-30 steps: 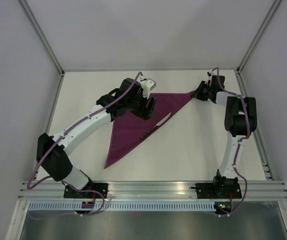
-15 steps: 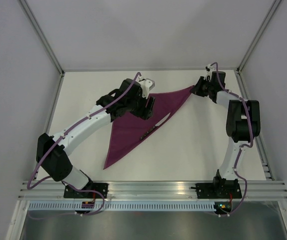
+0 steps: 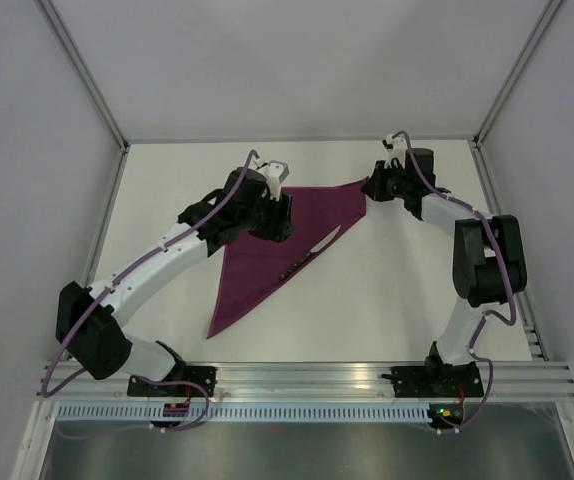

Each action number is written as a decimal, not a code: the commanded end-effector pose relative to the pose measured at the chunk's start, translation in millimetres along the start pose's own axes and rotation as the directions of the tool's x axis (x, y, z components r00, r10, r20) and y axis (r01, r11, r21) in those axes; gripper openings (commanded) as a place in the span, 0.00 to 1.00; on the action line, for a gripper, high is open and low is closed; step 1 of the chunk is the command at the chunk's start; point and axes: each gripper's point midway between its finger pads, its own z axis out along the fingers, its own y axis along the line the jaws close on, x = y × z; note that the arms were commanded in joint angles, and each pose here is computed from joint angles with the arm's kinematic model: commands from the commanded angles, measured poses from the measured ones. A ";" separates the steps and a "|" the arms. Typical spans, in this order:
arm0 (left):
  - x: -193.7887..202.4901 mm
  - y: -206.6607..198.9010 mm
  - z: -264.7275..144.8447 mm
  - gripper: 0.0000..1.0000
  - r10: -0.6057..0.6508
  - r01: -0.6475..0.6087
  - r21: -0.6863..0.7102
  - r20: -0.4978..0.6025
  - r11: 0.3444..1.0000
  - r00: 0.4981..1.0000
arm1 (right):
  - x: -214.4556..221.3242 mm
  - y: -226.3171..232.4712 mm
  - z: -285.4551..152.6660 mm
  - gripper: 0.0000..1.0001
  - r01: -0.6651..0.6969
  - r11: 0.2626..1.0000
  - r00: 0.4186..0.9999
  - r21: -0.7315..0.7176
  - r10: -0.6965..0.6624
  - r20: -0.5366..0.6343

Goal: Fold the napkin, place the utensils inside, and roll it up
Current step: Fold the napkin

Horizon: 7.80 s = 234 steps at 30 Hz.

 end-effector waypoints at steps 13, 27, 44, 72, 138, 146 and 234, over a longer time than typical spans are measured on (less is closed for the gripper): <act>34.2 55.3 -61.3 0.33 -0.297 0.331 -0.146 0.215 0.932 0.930 | 11.3 121.5 -16.4 0.12 0.348 0.916 0.937 -0.198 -0.349 0.032; 75.3 83.4 -56.3 0.12 -0.416 0.468 -0.234 0.238 0.852 0.877 | 62.5 190.7 -18.8 0.12 0.449 0.827 0.875 -0.337 -0.483 -0.018; 86.7 96.2 -43.5 0.09 -0.450 0.491 -0.237 0.209 0.838 0.869 | 110.7 224.1 -16.5 0.11 0.533 0.736 0.795 -0.417 -0.604 -0.050; 61.6 85.1 -47.5 0.15 -0.422 0.459 -0.146 0.226 0.876 0.878 | 162.3 246.7 -13.5 0.35 0.512 0.667 0.728 -0.541 -0.671 -0.139; -38.5 88.6 -208.9 0.34 -0.255 0.429 -0.240 0.526 0.871 0.811 | 307.7 468.8 -51.9 0.55 0.949 -0.083 0.076 -0.304 -0.875 0.477; -37.8 87.5 -207.3 0.34 -0.255 0.425 -0.234 0.522 0.875 0.814 | 323.8 469.4 -51.6 0.49 0.948 -0.116 0.043 -0.296 -0.875 0.482; -34.1 87.4 -185.1 0.36 -0.249 0.394 -0.231 0.478 0.890 0.843 | 320.5 449.9 -16.1 0.42 0.888 -0.070 0.142 -0.455 -0.899 0.415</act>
